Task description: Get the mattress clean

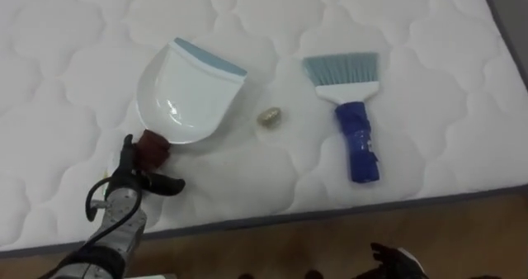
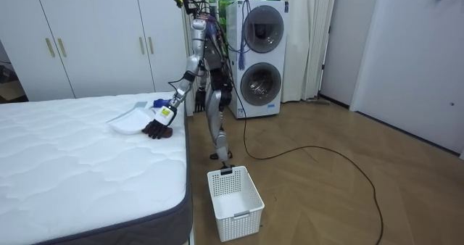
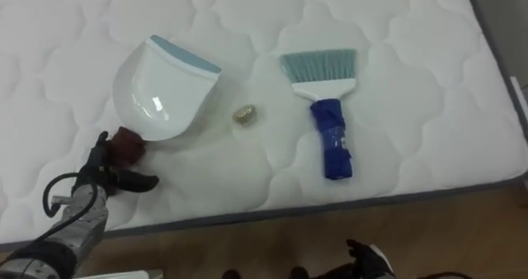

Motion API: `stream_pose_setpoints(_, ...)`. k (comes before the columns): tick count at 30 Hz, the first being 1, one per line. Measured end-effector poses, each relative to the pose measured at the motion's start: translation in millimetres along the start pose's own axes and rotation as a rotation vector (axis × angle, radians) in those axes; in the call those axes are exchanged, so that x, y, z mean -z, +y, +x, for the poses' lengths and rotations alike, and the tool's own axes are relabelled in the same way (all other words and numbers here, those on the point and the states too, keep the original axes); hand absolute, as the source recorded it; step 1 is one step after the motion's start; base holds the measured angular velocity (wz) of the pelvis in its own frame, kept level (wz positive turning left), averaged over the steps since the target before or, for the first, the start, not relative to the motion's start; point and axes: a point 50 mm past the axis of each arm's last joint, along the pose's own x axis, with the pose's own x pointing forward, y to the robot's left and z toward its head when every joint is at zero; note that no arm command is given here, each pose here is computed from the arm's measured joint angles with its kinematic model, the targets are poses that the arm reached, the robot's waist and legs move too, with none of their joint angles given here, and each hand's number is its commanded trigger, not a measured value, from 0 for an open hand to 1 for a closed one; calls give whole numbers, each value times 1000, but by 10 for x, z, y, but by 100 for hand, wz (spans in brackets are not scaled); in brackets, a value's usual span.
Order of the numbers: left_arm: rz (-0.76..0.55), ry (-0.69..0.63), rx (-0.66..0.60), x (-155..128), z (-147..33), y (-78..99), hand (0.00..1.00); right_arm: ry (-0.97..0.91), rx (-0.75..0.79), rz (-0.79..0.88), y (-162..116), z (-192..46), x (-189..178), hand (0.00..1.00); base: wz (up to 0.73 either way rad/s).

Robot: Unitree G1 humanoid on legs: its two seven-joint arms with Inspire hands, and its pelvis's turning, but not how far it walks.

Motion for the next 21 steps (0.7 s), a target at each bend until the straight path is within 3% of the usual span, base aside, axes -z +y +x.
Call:
stream_pose_setpoints(6,30,27,-3,-3,40,111,100,-2,12,54,-5,1,-8,0,-2)
stream_pose_setpoints(21,68,30,166,-55,9,-148,100,19,16,150,3,1,14,0,0)
